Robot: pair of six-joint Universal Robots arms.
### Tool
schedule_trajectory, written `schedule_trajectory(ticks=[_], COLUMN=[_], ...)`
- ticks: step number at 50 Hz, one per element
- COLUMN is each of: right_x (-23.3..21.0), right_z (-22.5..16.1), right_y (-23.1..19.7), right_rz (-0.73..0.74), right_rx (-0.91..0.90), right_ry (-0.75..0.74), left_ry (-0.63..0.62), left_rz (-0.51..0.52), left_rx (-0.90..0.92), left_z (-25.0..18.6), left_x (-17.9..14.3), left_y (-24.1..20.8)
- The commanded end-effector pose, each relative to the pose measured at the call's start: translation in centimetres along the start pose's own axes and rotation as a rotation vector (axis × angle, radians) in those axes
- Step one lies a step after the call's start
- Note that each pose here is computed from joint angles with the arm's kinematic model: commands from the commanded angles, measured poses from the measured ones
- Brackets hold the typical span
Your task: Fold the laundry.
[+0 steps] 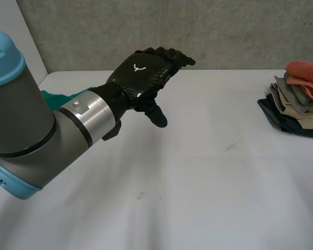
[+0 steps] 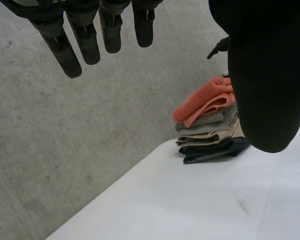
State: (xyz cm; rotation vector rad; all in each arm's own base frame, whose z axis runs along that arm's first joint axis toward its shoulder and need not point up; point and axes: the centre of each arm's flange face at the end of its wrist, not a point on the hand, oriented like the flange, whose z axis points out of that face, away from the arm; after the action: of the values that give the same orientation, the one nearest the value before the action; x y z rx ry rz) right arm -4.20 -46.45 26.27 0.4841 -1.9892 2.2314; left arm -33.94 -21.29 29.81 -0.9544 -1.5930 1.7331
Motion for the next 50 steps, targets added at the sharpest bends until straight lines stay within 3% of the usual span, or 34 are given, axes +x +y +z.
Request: schedule_trajectory(ticks=[1,3,6,8,11,13,15,20,23,28,40,50], right_x=[3.0,3.9,1.7,-2.8,-8.4,-11.0,-14.1,-19.9,-23.5,-25.6,-27.1,-27.1], right_z=[-2.6,-2.9,-2.3,-1.6,-3.0,-4.2,-5.9,-9.5,-11.6,-13.6,-16.1,-16.2], right_y=[-6.0,-8.9,-11.6,-13.9,-16.5,-16.7,-15.3,-11.2,-8.8,-5.8,-0.7,0.5], right_rz=[-0.345,-0.456,-0.485,-0.457,-0.432,-0.432,-0.426,-0.402,-0.391,-0.381,-0.316,-0.306], right_rx=[-0.072,-0.017,0.108,0.256,0.401,0.436,0.434,0.368,0.315,0.208,0.015,-0.034], right_ry=[0.261,0.384,0.393,0.310,0.179,0.104,-0.018,-0.243,-0.357,-0.407,-0.457,-0.447], left_ry=[-0.005,-0.013,-0.047,-0.093,-0.285,-0.461,-0.543,-0.658,-0.686,-0.653,-0.576,-0.572], left_rz=[0.019,0.025,0.044,0.061,0.087,0.117,0.147,0.245,0.264,0.281,0.275,0.330], left_rx=[0.054,0.069,0.113,0.148,0.196,0.200,0.183,-0.030,-0.123,-0.292,-0.322,-0.235], left_z=[-0.2,-0.2,-0.4,-0.6,-0.6,-1.2,-1.7,-2.1,-2.7,-3.4,-3.0,-1.2], left_x=[-0.2,-0.3,-1.1,-1.8,-5.7,-10.3,-13.2,-21.1,-24.2,-28.8,-32.5,-31.7], left_y=[-2.0,-2.5,-4.1,-5.3,-6.8,-6.9,-6.4,0.4,3.8,12.2,21.2,21.2])
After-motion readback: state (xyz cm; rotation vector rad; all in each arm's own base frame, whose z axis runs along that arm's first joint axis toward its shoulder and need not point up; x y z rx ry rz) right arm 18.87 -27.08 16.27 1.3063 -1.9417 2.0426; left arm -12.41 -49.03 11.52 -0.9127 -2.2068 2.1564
